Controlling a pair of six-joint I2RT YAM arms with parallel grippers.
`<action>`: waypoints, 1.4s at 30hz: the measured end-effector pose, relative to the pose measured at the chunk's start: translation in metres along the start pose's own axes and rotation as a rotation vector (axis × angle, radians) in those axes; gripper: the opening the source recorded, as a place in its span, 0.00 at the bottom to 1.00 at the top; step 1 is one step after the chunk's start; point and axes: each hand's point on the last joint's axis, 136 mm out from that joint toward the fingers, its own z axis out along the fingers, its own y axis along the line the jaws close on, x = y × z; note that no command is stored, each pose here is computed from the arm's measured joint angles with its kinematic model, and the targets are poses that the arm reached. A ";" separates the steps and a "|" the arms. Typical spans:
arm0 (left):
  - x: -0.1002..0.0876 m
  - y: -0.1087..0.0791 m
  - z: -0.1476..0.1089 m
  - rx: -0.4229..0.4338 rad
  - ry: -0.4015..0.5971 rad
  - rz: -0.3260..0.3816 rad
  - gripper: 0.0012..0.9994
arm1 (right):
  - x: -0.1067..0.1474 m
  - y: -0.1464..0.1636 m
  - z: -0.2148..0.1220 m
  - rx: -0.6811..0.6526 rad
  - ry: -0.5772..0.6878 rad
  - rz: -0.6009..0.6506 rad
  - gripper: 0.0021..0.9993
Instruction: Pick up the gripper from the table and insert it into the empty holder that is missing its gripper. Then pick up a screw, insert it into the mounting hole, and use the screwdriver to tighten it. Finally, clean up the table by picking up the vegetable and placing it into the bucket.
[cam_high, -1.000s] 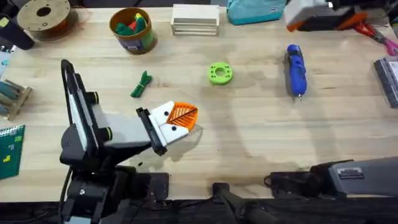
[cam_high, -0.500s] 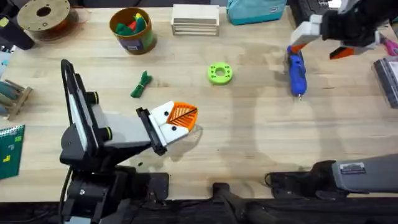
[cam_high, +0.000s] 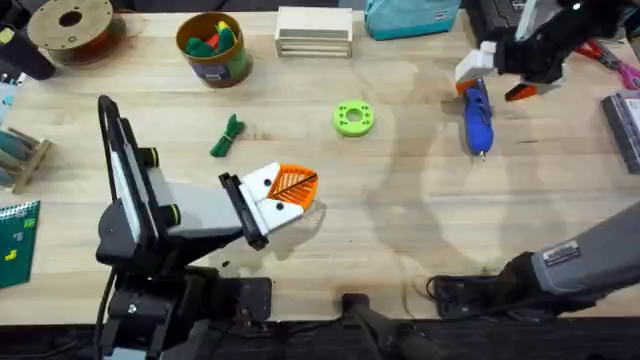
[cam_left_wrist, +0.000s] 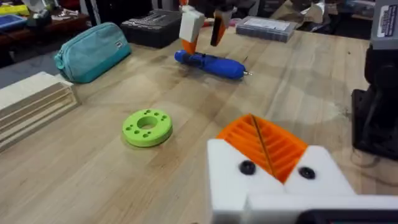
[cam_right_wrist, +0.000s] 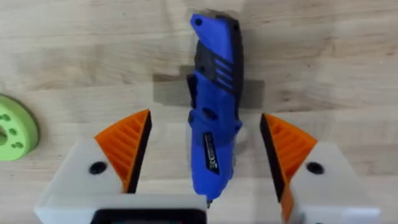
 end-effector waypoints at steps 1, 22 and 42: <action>0.000 0.000 0.000 0.000 0.000 0.000 0.00 | 0.000 0.000 0.005 -0.001 0.010 -0.004 0.99; 0.000 0.000 0.000 0.000 0.000 0.000 0.00 | 0.008 -0.009 0.053 0.030 0.108 -0.094 0.95; 0.000 0.000 0.000 0.000 0.000 0.000 0.00 | 0.031 -0.015 0.041 0.055 0.194 -0.106 0.01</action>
